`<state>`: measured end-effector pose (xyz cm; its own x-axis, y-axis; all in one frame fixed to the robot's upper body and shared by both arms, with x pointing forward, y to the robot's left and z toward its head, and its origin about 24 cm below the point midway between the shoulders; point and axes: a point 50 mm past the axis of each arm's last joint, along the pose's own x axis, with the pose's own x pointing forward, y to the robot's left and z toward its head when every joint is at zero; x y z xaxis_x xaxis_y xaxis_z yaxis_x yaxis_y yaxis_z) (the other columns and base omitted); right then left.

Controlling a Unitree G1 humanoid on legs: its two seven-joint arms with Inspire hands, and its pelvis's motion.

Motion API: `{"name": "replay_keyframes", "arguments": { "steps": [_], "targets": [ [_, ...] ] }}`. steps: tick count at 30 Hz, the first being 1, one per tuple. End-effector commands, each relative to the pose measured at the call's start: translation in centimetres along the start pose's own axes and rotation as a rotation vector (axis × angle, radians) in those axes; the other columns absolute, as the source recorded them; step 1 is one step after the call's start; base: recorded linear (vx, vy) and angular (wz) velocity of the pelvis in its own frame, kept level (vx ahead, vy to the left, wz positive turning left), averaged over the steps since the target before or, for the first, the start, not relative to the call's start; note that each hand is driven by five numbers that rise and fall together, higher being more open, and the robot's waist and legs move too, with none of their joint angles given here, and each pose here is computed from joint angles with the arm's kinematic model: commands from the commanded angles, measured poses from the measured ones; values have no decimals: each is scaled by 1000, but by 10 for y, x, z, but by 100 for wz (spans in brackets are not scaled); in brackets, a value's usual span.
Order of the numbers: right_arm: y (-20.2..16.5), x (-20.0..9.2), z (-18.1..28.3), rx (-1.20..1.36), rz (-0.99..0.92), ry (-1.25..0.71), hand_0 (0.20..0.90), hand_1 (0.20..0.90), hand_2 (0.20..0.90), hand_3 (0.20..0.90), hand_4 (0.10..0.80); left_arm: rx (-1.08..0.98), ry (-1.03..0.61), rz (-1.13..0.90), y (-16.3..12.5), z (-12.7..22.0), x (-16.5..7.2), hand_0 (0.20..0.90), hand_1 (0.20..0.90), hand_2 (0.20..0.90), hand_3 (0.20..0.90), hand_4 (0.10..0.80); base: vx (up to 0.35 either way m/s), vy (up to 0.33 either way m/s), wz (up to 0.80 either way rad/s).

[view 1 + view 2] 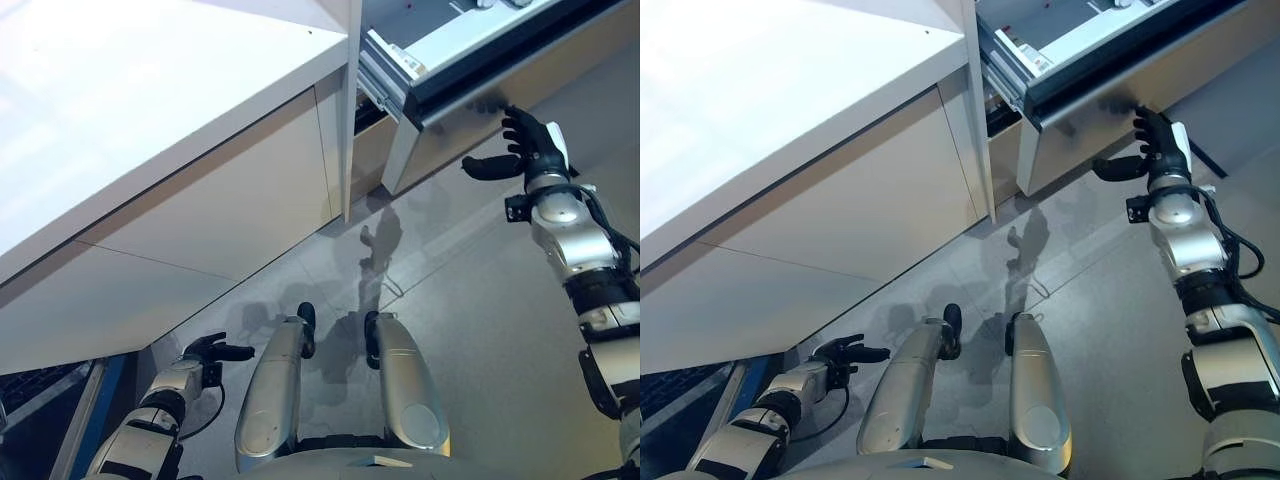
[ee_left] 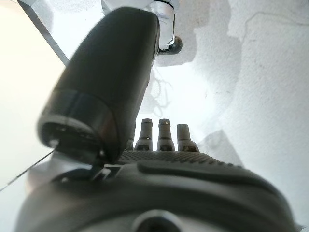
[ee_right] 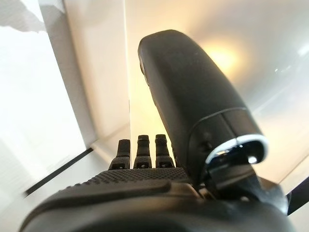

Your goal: Put drinks into fridge and close the fridge

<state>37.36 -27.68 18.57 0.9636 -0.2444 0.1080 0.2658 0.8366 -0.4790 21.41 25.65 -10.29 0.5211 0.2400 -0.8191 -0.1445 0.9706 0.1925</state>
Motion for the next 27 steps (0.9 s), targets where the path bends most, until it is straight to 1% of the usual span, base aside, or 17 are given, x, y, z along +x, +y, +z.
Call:
{"name": "replay_keyframes", "arguments": {
  "steps": [1, 6, 9, 14, 15, 17, 20, 21, 23, 24, 25, 26, 27],
  "targets": [
    [43, -2, 130, 103, 207, -497, 900, 900, 900, 900, 800, 68, -39, 27, 9, 4, -2, 900, 900, 900, 900, 800, 1, -7, 24],
    [68, -7, 154, 138, 288, -562, 900, 900, 900, 900, 800, 93, -59, 5, -3, 9, -2, 900, 900, 900, 900, 800, -12, -4, 18],
    [77, -10, 162, 171, 300, -573, 900, 900, 900, 900, 800, 129, -89, -26, -9, 12, -3, 900, 900, 900, 900, 800, -24, 8, 18],
    [75, -8, 155, 193, 237, -558, 900, 900, 900, 900, 800, 172, -113, -66, -16, 12, -4, 900, 900, 900, 900, 800, -1, 24, 10],
    [71, -6, 147, 212, 186, -542, 900, 900, 900, 900, 800, 170, -114, -85, -18, 11, -4, 900, 900, 900, 900, 800, -3, 17, 12],
    [67, -5, 139, 248, 163, -517, 900, 900, 900, 900, 800, 168, -110, -88, -19, 9, -4, 900, 900, 900, 900, 800, 5, 16, 8],
    [63, -9, 89, 281, 133, -406, 900, 900, 900, 900, 800, 98, -16, -61, -14, -14, -4, 900, 900, 900, 900, 800, 27, 15, 2],
    [63, -10, 84, 285, 131, -392, 900, 900, 900, 900, 800, 92, -7, -59, -14, -16, -4, 900, 900, 900, 900, 800, 34, 19, 0],
    [64, -18, 41, 302, 125, -259, 900, 900, 900, 900, 800, 37, 53, -53, -9, -35, -5, 900, 900, 900, 900, 800, 15, 14, -2],
    [66, -24, 17, 315, 144, -192, 900, 900, 900, 900, 800, 16, 70, -56, -8, -42, -6, 900, 900, 900, 900, 800, 14, 31, -8],
    [69, -36, -15, 303, 149, -100, 900, 900, 900, 900, 800, -1, 88, -58, -6, -53, -7, 900, 900, 900, 900, 800, 24, 42, -10],
    [71, -65, -71, 265, 179, 27, 900, 900, 900, 900, 800, -42, 130, -60, -4, -72, -11, 900, 900, 900, 900, 800, 20, 37, -6],
    [71, -69, -78, 261, 180, 49, 900, 900, 900, 900, 800, -47, 139, -61, -4, -76, -11, 900, 900, 900, 900, 800, 5, 40, -3]
  ]
}}
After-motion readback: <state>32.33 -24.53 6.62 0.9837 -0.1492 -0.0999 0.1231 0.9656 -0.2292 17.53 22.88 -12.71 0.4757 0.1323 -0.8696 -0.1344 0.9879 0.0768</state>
